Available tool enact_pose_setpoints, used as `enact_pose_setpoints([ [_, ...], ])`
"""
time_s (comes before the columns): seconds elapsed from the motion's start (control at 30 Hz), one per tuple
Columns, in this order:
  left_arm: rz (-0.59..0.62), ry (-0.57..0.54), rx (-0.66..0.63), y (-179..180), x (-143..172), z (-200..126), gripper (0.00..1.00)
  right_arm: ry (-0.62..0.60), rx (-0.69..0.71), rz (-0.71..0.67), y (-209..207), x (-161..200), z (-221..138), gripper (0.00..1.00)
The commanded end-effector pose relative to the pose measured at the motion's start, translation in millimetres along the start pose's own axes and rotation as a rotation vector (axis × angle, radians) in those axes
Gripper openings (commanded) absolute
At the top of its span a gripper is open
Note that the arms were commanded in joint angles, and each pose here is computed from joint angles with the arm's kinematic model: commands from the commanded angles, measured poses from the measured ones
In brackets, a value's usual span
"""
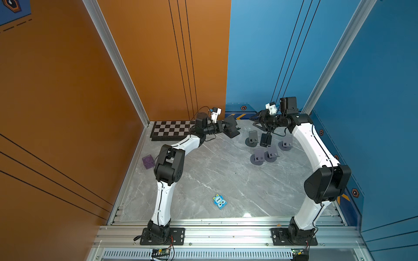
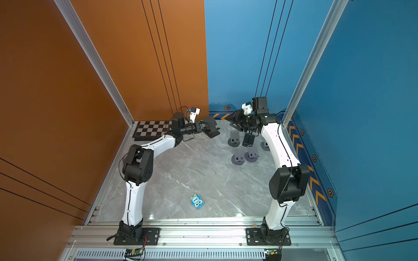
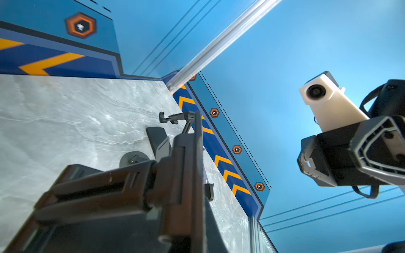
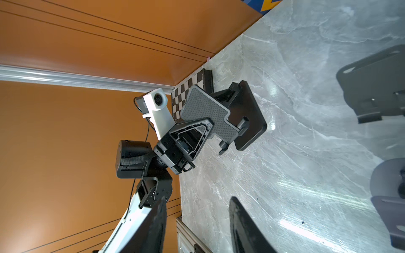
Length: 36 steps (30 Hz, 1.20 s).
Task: Open the phone stand
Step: Place the phone stand at the center of the board.
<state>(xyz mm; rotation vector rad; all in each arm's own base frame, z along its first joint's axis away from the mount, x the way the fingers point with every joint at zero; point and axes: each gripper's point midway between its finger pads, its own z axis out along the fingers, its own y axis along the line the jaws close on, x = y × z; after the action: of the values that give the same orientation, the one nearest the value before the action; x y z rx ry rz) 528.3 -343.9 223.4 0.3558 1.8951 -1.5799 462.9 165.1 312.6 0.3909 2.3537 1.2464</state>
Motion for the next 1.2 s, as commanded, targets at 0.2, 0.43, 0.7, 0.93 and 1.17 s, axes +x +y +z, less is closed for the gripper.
enact_pose_setpoints([
  [0.2, 0.019, 0.195, 0.219, -6, 25, 43, 0.00, -0.098, 0.153, -0.054, -16, 2, -46, 0.89],
  [0.43, -0.028, 0.242, 0.231, 24, 37, 42, 0.00, -0.111, 0.180, -0.031, -25, 6, -58, 0.96],
  [0.7, -0.096, 0.281, 0.203, 49, 59, 43, 0.00, -0.102, 0.181, -0.017, -29, 6, -56, 0.97],
  [0.93, -0.144, 0.303, 0.162, 72, 83, 47, 0.07, -0.100, 0.178, -0.019, -29, 5, -55, 0.97],
  [1.17, -0.128, 0.341, 0.084, 85, 100, 46, 0.38, -0.099, 0.177, -0.015, -30, 3, -54, 0.97],
])
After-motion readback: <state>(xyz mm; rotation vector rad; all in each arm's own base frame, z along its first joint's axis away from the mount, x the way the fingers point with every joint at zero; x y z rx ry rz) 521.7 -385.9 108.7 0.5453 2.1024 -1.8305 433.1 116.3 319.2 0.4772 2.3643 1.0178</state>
